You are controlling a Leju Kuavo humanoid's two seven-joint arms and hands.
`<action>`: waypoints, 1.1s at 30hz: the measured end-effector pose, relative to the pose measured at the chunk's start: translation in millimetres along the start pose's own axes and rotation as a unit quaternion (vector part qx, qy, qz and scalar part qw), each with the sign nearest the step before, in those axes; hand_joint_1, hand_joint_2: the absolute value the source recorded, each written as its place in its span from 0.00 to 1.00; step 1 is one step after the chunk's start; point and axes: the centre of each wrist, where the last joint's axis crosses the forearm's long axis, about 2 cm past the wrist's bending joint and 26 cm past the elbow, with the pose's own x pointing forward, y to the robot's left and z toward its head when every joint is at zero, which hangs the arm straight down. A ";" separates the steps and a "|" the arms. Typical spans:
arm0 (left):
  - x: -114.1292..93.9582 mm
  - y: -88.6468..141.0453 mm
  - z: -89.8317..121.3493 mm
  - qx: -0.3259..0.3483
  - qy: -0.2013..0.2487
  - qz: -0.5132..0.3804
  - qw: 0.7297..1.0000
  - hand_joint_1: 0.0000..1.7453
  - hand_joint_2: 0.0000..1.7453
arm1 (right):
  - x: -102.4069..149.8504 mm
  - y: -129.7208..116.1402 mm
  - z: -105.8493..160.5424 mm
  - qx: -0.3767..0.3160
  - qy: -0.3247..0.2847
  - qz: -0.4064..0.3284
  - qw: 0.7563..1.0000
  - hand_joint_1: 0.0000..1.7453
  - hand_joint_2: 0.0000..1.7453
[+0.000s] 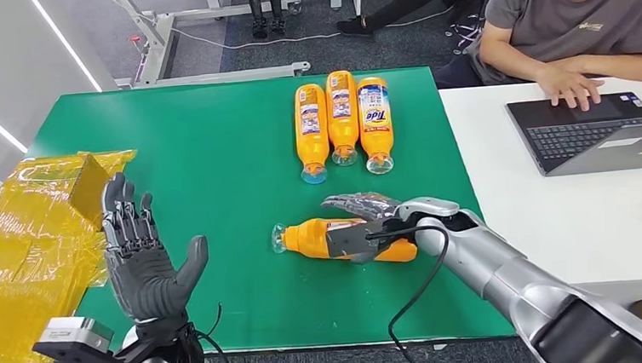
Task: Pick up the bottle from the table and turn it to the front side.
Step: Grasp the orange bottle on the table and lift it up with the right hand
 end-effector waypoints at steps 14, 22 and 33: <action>-5.2 -4.9 -0.3 -0.020 0.007 0.017 1.000 0.00 1.00 | -47.4 18.8 26.8 0.004 0.126 0.029 0.992 0.00 1.00; -5.4 -5.2 -0.3 -0.023 0.007 0.018 1.000 0.00 1.00 | -57.7 22.5 35.7 -0.023 0.144 0.043 0.988 1.00 1.00; -5.2 -4.3 2.9 -0.026 0.009 0.014 1.000 0.00 1.00 | -57.5 38.8 34.8 -0.104 0.117 0.046 0.987 1.00 1.00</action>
